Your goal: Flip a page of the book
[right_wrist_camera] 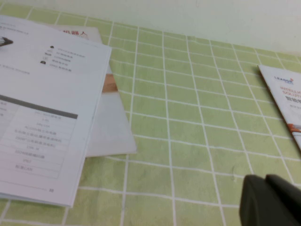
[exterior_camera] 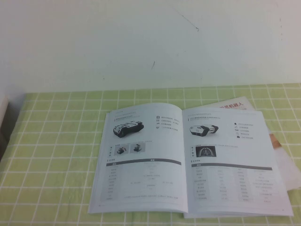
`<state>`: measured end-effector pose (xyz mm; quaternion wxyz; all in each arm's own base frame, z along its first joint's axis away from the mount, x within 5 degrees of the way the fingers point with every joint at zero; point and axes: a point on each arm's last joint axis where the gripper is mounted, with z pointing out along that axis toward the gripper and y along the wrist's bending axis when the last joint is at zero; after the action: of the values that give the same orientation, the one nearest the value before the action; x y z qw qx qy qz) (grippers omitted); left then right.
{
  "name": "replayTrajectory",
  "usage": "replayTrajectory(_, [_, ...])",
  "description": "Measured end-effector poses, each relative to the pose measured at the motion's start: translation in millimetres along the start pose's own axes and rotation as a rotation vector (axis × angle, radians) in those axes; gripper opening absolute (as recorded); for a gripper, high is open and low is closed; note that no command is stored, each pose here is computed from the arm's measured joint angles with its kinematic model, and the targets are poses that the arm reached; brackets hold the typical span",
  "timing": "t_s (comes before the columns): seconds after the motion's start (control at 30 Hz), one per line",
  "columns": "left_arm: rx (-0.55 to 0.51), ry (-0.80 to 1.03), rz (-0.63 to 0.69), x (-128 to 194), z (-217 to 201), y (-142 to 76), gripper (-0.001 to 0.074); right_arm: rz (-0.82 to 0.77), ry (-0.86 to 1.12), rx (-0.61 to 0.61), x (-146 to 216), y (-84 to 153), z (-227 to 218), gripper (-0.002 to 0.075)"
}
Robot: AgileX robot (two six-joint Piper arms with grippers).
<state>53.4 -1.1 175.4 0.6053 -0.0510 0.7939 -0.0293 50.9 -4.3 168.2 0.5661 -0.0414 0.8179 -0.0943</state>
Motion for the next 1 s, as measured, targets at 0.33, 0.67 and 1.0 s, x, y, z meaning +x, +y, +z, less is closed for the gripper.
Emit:
replayTrajectory(0.33, [0.000,0.000,0.000,0.0,0.0,0.0,-0.0004,0.000,0.000,0.000,0.0,0.0,0.0,-0.0003])
replayTrajectory(0.67, [-0.001,0.000,0.002,0.0,0.0,0.1,-0.0004,0.000,0.000,0.000,0.0,0.0,0.0,-0.0003])
replayTrajectory(1.0, [-0.001,0.000,0.002,0.0,0.0,0.1,-0.0004,0.010,-0.001,-0.004,-0.1,0.4,0.0,-0.0003])
